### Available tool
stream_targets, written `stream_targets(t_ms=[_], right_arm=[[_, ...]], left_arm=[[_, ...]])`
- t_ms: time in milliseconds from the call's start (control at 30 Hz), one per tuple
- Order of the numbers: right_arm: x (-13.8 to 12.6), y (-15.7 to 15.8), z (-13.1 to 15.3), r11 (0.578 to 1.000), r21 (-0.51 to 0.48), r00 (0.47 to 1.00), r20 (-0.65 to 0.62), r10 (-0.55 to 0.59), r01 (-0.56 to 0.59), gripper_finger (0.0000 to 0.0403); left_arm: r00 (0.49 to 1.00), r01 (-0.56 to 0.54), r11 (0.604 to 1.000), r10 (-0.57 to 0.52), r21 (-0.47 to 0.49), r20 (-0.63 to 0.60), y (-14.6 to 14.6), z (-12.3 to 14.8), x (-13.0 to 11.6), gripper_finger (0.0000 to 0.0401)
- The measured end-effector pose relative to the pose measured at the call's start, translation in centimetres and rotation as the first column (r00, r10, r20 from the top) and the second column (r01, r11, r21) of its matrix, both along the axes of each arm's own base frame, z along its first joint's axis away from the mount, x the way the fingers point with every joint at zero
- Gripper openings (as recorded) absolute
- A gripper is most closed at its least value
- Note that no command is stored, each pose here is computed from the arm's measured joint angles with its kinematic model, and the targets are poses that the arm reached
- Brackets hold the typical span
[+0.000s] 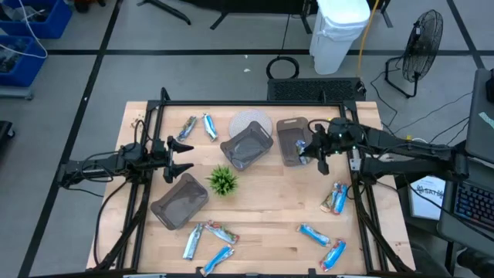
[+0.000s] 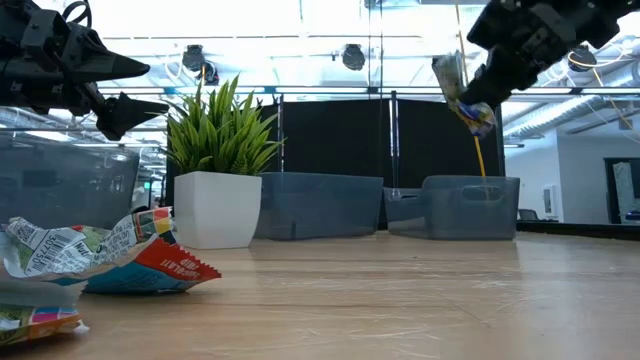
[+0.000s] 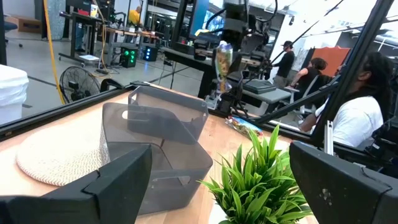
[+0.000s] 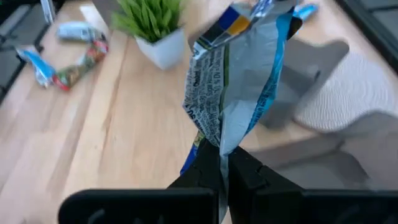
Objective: Pick and place Granola Bars by type
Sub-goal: Put the blue granola bar into the top right black bin
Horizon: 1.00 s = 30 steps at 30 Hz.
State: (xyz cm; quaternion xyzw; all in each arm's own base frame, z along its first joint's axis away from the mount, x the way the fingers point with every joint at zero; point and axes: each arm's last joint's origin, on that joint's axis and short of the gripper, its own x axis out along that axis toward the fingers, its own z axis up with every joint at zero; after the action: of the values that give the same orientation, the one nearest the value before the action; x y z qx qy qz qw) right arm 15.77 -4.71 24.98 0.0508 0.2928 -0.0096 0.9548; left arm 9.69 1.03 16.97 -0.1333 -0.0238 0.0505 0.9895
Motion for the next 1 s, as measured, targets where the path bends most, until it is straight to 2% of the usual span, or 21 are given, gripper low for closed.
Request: stream_targets(t_ms=[200, 500, 667, 833, 1000], right_arm=[[-0.2, -1.7, -0.3, 0.998, -0.058, 0.994, -0.111, -0.024, 0.018, 0.0000], [1.7, -4.4, 0.1, 0.995, -0.101, 0.968, -0.251, -0.009, -0.017, 0.0000], [2.9, -5.8, -0.6, 0.993, -0.105, 0.927, -0.374, 0.013, -0.056, 0.0000], [4.3, -6.7, -1.3, 0.991, -0.084, 0.862, -0.505, 0.047, -0.103, 0.0000], [5.8, -7.2, -1.8, 0.989, -0.068, 0.812, -0.579, 0.067, -0.129, 0.0000]], left_arm=[[1.000, 0.000, 1.000, 0.000, 0.000, 0.000, 0.0, 0.0, 0.0, 0.0379], [1.000, 0.000, 1.000, 0.000, 0.000, 0.000, 0.0, 0.0, 0.0, 0.0379], [1.000, 0.000, 1.000, 0.000, 0.000, 0.000, 0.0, 0.0, 0.0, 0.0379], [1.000, 0.000, 1.000, 0.000, 0.000, 0.000, 0.0, 0.0, 0.0, 0.0379], [1.000, 0.000, 1.000, 0.000, 0.000, 0.000, 0.0, 0.0, 0.0, 0.0379]])
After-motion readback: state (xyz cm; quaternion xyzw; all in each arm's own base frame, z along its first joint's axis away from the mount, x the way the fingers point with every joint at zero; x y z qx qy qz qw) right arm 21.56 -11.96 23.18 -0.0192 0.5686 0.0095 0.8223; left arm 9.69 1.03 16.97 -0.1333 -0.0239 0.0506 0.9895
